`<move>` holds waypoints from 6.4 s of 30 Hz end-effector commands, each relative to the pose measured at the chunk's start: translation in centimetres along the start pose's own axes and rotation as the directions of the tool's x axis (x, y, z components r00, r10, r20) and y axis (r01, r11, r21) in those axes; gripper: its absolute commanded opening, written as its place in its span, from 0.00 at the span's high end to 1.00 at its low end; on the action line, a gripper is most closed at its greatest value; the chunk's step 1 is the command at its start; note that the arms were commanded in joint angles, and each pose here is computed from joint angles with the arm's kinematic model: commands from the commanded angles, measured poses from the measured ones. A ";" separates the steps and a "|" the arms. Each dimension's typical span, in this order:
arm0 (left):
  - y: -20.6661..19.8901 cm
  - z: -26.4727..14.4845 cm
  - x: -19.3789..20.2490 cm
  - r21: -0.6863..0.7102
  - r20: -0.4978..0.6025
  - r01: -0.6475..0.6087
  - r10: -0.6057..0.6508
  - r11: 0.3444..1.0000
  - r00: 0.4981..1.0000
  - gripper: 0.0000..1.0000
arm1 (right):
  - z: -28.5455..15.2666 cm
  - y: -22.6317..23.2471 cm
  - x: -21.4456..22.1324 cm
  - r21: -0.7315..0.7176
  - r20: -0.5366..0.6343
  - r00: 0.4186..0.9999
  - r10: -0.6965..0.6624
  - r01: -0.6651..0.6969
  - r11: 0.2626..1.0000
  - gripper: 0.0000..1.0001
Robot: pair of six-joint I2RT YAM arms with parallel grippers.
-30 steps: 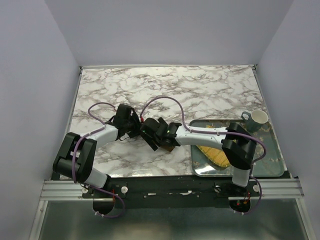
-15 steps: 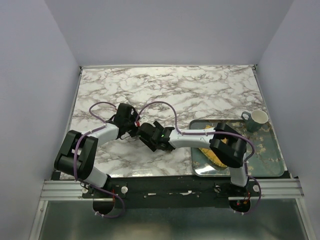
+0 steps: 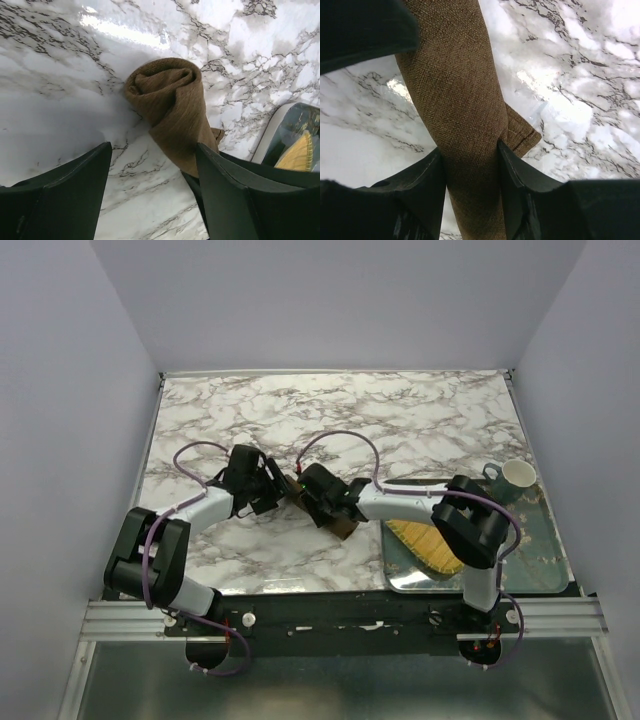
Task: Fold the napkin, place the utensils inside, and roll it up
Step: Roll the napkin with the utensil
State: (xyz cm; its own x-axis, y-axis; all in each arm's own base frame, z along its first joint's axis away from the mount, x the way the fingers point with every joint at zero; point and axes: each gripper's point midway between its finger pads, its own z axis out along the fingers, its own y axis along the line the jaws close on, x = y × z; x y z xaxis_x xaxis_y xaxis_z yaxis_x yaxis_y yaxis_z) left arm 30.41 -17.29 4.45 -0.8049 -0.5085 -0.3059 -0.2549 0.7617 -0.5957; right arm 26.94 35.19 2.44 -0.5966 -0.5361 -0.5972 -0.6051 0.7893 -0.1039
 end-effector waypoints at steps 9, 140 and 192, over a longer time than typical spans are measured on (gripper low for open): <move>-2.4 -1.6 -1.7 0.077 0.026 -0.027 0.025 0.997 0.999 0.21 | -1.3 3.4 1.6 -0.632 -0.312 0.926 0.212 -0.369 0.681 0.50; -1.2 0.7 -0.2 0.037 -0.027 -0.027 0.028 0.999 0.999 0.49 | -0.8 0.0 -1.5 0.176 -0.085 0.987 -0.137 0.150 0.973 0.17; -1.0 1.6 -0.6 -0.045 -0.010 -0.097 0.097 0.994 0.995 0.44 | -0.3 0.6 1.2 -0.683 -0.407 0.883 0.236 -0.465 0.563 0.47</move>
State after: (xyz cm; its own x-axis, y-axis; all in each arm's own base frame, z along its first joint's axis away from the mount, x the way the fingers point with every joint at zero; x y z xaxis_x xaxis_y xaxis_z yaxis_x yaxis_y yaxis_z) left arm 32.44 -19.34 4.60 -0.8397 -0.4343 -0.3260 -0.1924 0.7993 -0.5694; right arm 25.58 35.73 3.67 -0.8751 -0.3999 -0.2726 -0.4380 0.4149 0.7975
